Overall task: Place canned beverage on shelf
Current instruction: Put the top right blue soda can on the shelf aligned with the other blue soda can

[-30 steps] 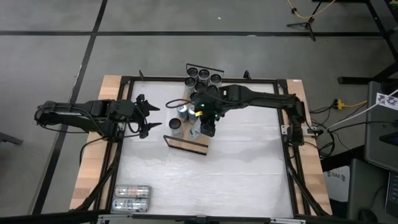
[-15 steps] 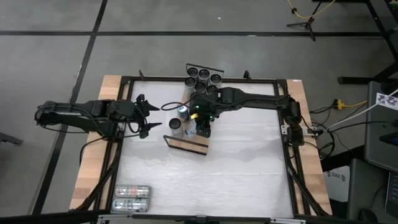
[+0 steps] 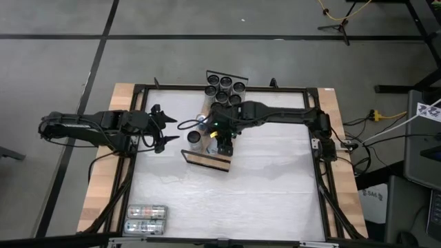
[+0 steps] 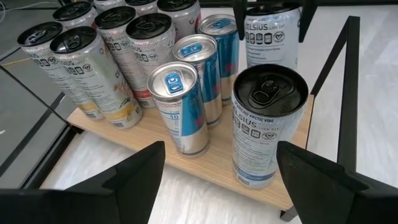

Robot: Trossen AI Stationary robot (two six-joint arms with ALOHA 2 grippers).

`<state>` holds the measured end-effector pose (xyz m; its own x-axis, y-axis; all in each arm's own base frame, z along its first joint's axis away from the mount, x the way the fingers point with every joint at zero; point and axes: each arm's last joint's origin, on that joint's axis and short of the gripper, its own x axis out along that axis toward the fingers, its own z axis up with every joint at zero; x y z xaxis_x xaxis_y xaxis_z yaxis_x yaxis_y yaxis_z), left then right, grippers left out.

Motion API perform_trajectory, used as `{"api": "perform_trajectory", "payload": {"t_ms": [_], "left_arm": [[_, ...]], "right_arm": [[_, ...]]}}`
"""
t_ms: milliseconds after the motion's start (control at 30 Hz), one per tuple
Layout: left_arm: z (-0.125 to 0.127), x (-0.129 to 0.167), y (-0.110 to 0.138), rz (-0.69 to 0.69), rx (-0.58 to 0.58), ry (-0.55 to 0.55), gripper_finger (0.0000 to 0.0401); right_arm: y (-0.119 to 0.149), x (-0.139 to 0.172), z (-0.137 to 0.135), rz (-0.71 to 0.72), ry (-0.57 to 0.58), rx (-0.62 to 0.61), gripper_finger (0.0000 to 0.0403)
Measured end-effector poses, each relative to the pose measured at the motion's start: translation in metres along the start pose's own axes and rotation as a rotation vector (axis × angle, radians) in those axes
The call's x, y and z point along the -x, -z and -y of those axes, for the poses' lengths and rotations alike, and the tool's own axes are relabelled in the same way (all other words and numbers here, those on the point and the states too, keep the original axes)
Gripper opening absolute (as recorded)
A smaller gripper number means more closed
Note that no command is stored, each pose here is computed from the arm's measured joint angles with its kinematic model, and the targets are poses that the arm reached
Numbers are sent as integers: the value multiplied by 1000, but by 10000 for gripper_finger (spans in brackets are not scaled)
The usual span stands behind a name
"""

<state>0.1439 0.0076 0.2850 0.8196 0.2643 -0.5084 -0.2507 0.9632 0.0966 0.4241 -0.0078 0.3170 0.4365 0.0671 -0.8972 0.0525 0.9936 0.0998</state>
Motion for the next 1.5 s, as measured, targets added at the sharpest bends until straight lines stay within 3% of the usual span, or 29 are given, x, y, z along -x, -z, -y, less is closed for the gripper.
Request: {"api": "perform_trajectory", "payload": {"t_ms": [1500], "left_arm": [[0, 0, 0, 0, 0, 0, 302]], "right_arm": [[-1, -9, -4, -11, 10, 36, 263]]}}
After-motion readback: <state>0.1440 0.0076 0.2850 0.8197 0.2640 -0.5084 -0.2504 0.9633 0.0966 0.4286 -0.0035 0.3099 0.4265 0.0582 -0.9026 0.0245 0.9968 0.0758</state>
